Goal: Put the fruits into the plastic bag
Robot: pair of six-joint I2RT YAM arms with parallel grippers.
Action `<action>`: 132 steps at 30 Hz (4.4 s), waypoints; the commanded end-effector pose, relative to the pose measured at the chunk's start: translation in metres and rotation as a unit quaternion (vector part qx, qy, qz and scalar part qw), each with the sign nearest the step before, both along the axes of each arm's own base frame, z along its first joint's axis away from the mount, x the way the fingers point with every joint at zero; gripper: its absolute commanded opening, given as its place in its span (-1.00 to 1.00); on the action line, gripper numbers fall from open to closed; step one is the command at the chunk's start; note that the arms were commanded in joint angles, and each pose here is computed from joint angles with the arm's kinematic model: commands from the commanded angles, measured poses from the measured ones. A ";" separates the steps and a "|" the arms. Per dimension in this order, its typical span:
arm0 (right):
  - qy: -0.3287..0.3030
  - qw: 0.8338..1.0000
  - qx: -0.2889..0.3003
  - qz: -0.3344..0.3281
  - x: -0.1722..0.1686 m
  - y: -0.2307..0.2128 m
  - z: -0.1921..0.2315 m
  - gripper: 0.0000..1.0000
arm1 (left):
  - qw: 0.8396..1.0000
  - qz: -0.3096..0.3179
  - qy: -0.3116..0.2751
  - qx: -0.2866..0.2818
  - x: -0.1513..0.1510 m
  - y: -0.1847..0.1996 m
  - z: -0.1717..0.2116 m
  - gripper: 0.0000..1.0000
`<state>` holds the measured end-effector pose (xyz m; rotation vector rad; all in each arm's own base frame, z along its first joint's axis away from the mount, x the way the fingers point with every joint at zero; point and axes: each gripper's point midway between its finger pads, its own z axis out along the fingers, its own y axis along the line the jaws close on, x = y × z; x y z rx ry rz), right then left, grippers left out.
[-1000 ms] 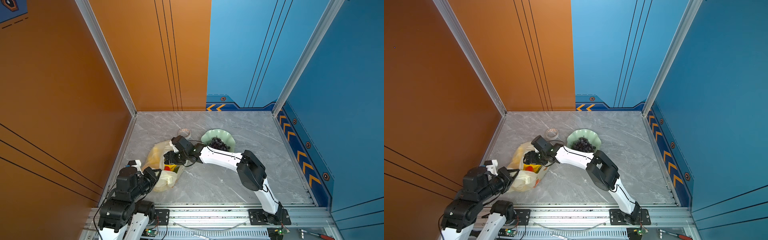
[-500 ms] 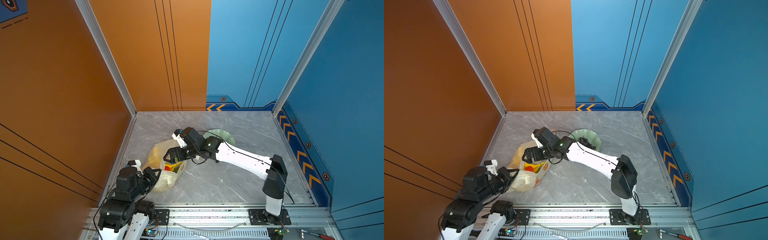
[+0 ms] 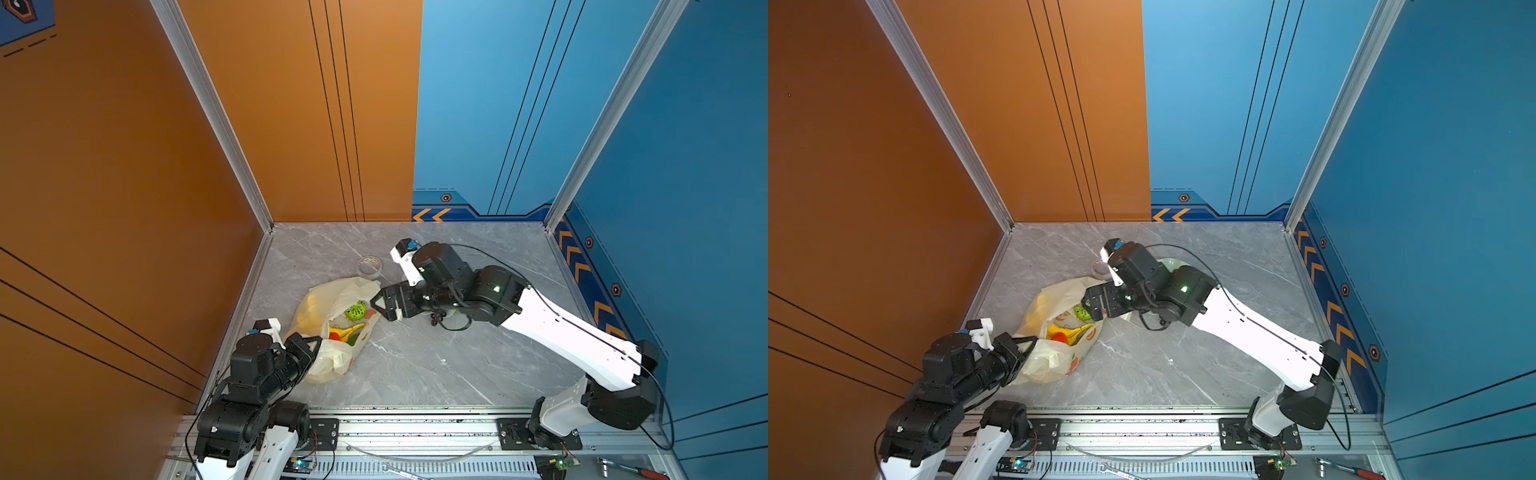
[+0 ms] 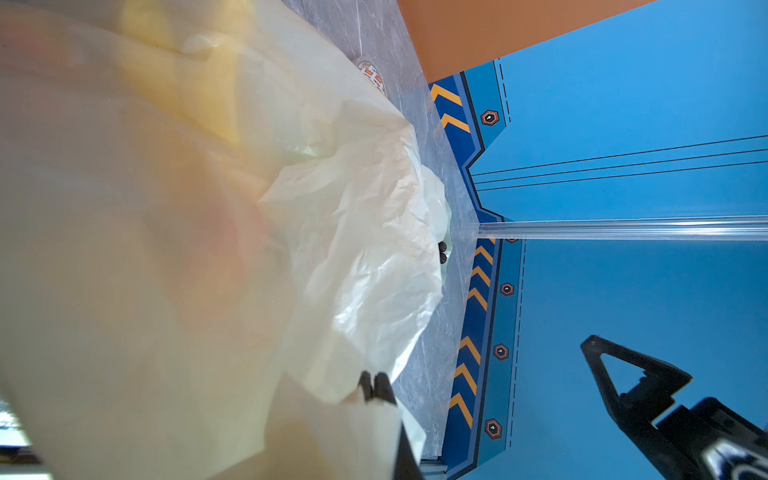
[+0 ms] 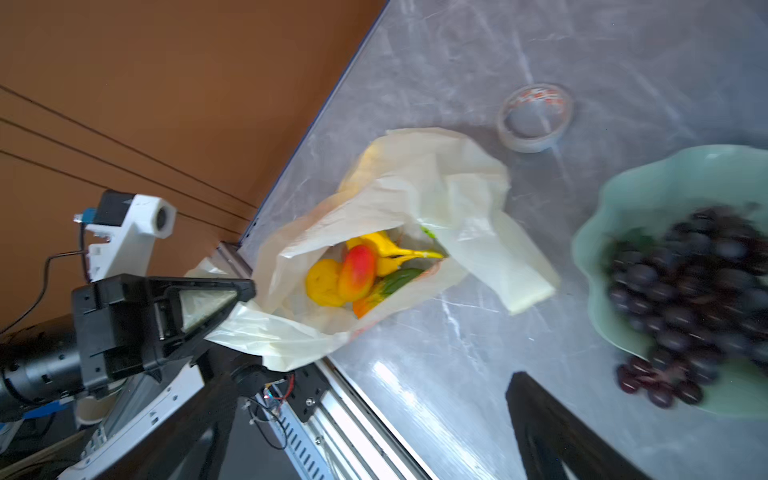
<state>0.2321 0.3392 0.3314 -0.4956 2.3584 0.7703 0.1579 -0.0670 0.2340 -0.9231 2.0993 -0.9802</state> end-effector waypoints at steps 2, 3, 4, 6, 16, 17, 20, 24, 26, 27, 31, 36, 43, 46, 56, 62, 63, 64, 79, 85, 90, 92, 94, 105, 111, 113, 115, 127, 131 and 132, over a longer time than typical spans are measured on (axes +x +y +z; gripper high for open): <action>0.038 0.990 -0.088 -0.104 0.026 -0.081 -0.038 1.00 | 1.000 0.000 -0.023 -0.001 -0.002 0.001 0.012 -1.00; 0.051 0.987 -0.090 -0.123 0.031 -0.096 -0.044 1.00 | 1.000 0.002 -0.023 -0.001 -0.002 0.001 0.012 -1.00; 0.067 0.983 -0.093 -0.141 0.036 -0.110 -0.050 1.00 | 1.000 0.002 -0.024 -0.002 -0.002 0.001 0.012 -1.00; 0.101 0.977 -0.093 -0.164 0.043 -0.130 -0.063 1.00 | 1.000 0.003 -0.024 -0.002 -0.004 0.002 0.012 -1.00; 0.181 0.956 -0.143 -0.180 0.062 -0.153 -0.126 1.00 | 1.000 0.000 -0.017 -0.002 -0.006 0.001 0.006 -1.00; 0.184 0.956 -0.149 -0.174 0.064 -0.150 -0.131 1.00 | 1.000 0.000 -0.016 -0.002 -0.006 0.001 0.006 -1.00; 0.193 0.952 -0.171 -0.162 0.073 -0.143 -0.147 1.00 | 1.000 -0.001 -0.018 -0.003 -0.006 0.000 0.006 -1.00; 0.211 0.949 -0.173 -0.161 0.082 -0.133 -0.166 1.00 | 1.000 0.001 -0.020 -0.005 -0.008 0.001 0.006 -1.00; 0.211 0.949 -0.169 -0.161 0.087 -0.127 -0.172 1.00 | 1.000 0.003 -0.020 -0.006 -0.009 0.002 0.006 -1.00; 0.211 0.950 -0.167 -0.158 0.090 -0.122 -0.176 1.00 | 1.000 0.004 -0.021 -0.006 -0.010 0.002 0.006 -1.00; 0.223 0.951 -0.166 -0.135 0.092 -0.105 -0.190 1.00 | 1.000 0.007 -0.020 -0.007 -0.014 0.003 0.005 -1.00; 0.235 0.948 -0.176 -0.120 0.094 -0.094 -0.208 1.00 | 1.000 0.010 -0.021 -0.009 -0.018 0.004 0.003 -1.00; 0.238 0.945 -0.178 -0.135 0.104 -0.093 -0.220 1.00 | 1.000 0.010 -0.026 -0.011 -0.019 0.004 0.007 -1.00; 0.239 0.944 -0.178 -0.141 0.108 -0.092 -0.225 0.97 | 1.000 0.009 -0.026 -0.012 -0.019 0.004 0.006 -1.00; 0.252 0.937 -0.190 -0.149 0.108 -0.094 -0.243 0.87 | 1.000 0.009 -0.025 -0.012 -0.019 0.003 0.006 -1.00; 0.254 0.935 -0.187 -0.161 0.116 -0.098 -0.251 0.76 | 1.000 0.009 -0.023 -0.011 -0.018 0.003 0.006 -1.00; 0.256 0.935 -0.185 -0.163 0.117 -0.099 -0.253 0.73 | 1.000 0.009 -0.022 -0.011 -0.018 0.003 0.005 -1.00; 0.259 0.934 -0.183 -0.166 0.119 -0.099 -0.255 0.72 | 1.000 0.008 -0.022 -0.010 -0.018 0.003 0.006 -1.00; 0.279 0.938 -0.136 -0.155 0.120 -0.088 -0.268 0.73 | 1.000 0.005 -0.018 -0.008 -0.016 0.002 0.007 -1.00; 0.287 0.936 -0.121 -0.162 0.120 -0.090 -0.275 0.70 | 1.000 0.002 -0.020 -0.008 -0.017 0.002 0.009 -1.00; 0.275 0.941 -0.096 -0.173 0.128 -0.091 -0.266 0.44 | 1.000 0.002 -0.018 -0.004 -0.018 0.002 0.010 -1.00; 0.266 0.944 -0.087 -0.177 0.131 -0.093 -0.260 0.37 | 1.000 0.002 -0.017 -0.004 -0.017 0.003 0.010 -1.00; 0.257 0.946 -0.080 -0.180 0.134 -0.095 -0.254 0.31 | 1.000 0.002 -0.018 -0.004 -0.018 0.003 0.010 -1.00; 0.237 0.953 -0.038 -0.185 0.143 -0.102 -0.236 -0.02 | 1.000 0.005 -0.017 -0.003 -0.017 0.003 0.009 -1.00; 0.252 0.949 -0.040 -0.186 0.141 -0.105 -0.248 0.11 | 1.000 0.005 -0.016 -0.002 -0.018 0.004 0.009 -1.00; 0.254 0.948 -0.044 -0.185 0.139 -0.104 -0.251 0.26 | 1.000 0.005 -0.015 -0.002 -0.019 0.004 0.008 -1.00; 0.256 0.948 -0.049 -0.185 0.138 -0.103 -0.255 0.33 | 1.000 0.005 -0.016 -0.002 -0.019 0.004 0.009 -1.00; 0.275 0.941 -0.072 -0.185 0.133 -0.096 -0.279 0.28 | 1.000 0.008 -0.011 0.000 -0.019 0.005 0.007 -1.00; 0.271 0.943 -0.066 -0.184 0.135 -0.095 -0.276 0.05 | 1.000 0.008 -0.012 0.001 -0.019 0.005 0.008 -1.00; 0.266 0.944 -0.062 -0.183 0.136 -0.094 -0.273 0.01 | 1.000 0.008 -0.014 0.001 -0.019 0.005 0.009 -1.00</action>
